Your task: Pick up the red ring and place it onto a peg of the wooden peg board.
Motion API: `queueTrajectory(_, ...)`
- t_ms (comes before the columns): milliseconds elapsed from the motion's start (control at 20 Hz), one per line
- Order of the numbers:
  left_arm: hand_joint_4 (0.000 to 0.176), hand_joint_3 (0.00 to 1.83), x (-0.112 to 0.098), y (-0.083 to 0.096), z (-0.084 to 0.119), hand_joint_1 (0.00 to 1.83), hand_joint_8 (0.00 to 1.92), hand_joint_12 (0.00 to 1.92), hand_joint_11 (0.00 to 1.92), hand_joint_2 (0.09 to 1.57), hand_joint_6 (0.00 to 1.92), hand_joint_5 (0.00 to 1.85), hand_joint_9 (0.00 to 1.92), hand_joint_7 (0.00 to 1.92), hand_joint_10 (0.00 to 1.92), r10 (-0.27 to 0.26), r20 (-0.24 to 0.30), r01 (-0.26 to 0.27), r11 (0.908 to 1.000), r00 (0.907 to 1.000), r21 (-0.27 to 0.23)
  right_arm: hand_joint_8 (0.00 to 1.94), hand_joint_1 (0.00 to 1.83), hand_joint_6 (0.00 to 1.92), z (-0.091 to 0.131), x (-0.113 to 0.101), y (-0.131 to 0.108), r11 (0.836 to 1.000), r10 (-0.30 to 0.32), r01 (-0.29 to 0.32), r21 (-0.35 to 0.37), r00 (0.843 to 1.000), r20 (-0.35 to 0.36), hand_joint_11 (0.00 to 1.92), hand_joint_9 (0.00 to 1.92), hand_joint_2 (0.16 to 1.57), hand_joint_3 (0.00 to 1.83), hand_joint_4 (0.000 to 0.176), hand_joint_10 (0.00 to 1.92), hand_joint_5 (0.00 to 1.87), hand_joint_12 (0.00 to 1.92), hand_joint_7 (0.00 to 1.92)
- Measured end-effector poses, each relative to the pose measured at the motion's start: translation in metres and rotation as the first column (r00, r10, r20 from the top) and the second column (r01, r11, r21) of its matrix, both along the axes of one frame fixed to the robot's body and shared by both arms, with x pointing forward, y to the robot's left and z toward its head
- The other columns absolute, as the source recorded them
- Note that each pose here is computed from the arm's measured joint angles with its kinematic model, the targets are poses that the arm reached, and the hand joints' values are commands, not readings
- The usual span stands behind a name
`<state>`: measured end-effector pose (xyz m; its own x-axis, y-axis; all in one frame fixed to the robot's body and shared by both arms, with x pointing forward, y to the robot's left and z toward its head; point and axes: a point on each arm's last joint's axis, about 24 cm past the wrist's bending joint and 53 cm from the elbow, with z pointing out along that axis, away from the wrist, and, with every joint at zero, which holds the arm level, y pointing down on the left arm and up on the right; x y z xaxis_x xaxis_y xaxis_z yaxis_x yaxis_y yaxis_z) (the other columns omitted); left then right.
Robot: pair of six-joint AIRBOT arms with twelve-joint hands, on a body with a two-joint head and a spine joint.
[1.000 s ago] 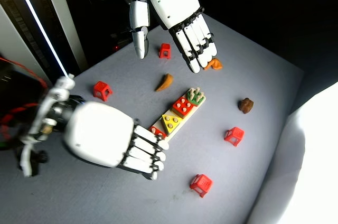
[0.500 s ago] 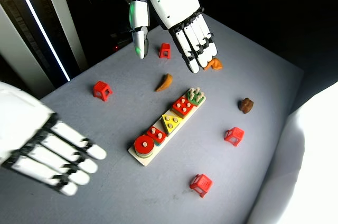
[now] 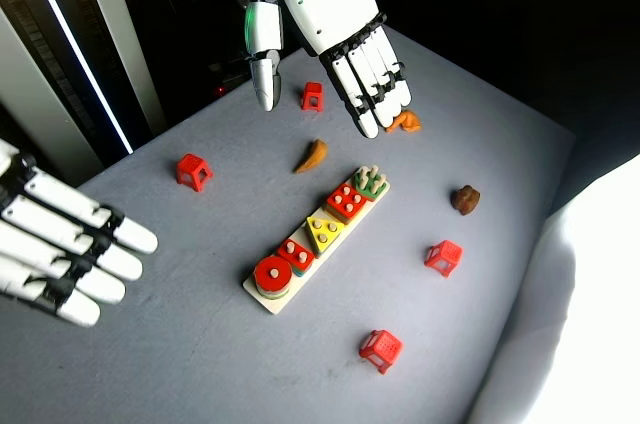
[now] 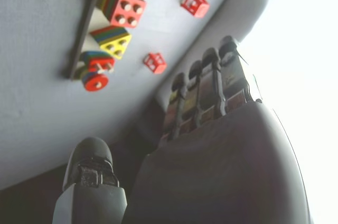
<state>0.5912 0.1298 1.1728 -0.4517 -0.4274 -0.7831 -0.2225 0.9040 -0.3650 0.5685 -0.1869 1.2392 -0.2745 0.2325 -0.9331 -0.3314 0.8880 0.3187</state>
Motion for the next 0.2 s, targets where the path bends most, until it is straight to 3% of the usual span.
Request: queueTrajectory(200, 0.0, 0.0, 0.0, 0.0, 0.0, 0.0, 0.0, 0.0, 0.01, 1.15, 0.0, 0.02, 0.0, 0.0, 0.0, 0.0, 0.0, 0.0, 1.0, 1.0, 0.0, 0.01, 0.73, 0.01, -0.013, -0.003, -0.01, 0.999, -0.013, 0.012, -0.033, 0.999, -0.039, 0.0, 0.18, 0.95, 0.0, 0.0, 0.01, 0.15, 0.72, 0.19)
